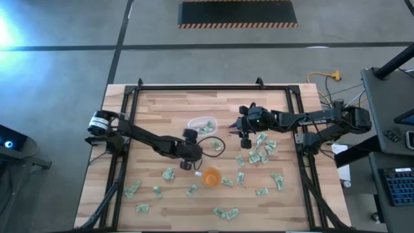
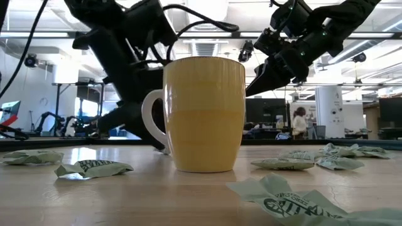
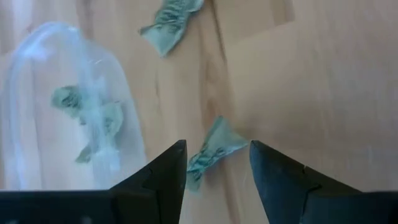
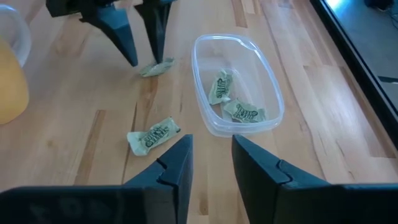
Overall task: Pick and place Stevia / Truvia into bins
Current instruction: Put the stevia packet into the transparent bin
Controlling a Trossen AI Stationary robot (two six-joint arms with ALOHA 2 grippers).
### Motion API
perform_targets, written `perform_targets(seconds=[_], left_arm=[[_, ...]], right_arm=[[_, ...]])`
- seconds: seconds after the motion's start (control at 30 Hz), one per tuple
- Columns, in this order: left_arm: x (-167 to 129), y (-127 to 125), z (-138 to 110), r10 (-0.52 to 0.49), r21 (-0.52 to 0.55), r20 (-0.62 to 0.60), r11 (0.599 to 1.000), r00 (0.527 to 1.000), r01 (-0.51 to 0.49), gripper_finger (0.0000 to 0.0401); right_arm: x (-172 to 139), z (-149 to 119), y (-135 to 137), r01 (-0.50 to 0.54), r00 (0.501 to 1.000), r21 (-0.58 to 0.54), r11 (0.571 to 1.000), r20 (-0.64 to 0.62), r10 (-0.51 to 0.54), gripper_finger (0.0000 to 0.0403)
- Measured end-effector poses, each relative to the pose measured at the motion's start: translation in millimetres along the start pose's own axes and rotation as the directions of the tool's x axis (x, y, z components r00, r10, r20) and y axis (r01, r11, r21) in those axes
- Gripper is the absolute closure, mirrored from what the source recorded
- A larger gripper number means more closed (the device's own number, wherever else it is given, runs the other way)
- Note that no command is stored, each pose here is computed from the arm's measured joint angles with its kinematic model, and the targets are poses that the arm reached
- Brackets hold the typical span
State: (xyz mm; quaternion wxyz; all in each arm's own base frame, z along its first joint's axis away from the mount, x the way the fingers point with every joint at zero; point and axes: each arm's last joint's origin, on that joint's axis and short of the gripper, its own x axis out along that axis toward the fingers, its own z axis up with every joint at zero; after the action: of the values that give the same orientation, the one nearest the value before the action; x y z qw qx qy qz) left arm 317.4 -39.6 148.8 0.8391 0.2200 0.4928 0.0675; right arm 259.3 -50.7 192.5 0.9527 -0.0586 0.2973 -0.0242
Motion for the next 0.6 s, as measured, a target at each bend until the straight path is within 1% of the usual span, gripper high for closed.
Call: perform_targets(seconds=[0.07,0.17,0.23,0.33,0.5,0.6], left_arm=[[0.0,1.1,-1.7,-0.003,-0.011,-0.015,1.000,1.000,0.003,0.0242],[2.7,4.3,-2.5,-0.059,-0.030,-0.010,0.998,0.998,0.058,0.0242],[7.6,6.2,-3.2,-0.078,-0.050,-0.010,0.996,0.997,0.077,0.0242],[9.0,9.5,-4.6,-0.092,-0.072,-0.016,0.993,0.996,0.091,0.0242],[9.0,9.4,-4.7,-0.104,-0.072,-0.015,0.992,0.994,0.103,0.0242],[8.9,9.0,-4.6,-0.117,-0.072,-0.012,0.991,0.993,0.116,0.0255]], right_arm=[[0.0,0.3,-0.1,0.001,1.000,0.000,1.000,0.003,-0.001,0.0305],[-0.1,0.3,-0.1,0.001,1.000,0.000,1.000,0.004,-0.001,0.0307],[-0.1,0.3,-0.1,0.001,1.000,0.003,1.000,0.004,-0.001,0.0307],[-0.1,0.4,0.0,0.001,1.000,0.006,1.000,0.004,-0.001,0.0304],[-0.1,0.5,0.6,-0.002,1.000,0.009,1.000,0.004,0.002,0.0304],[-0.1,0.4,0.5,-0.001,1.000,0.007,1.000,0.004,0.001,0.0308]])
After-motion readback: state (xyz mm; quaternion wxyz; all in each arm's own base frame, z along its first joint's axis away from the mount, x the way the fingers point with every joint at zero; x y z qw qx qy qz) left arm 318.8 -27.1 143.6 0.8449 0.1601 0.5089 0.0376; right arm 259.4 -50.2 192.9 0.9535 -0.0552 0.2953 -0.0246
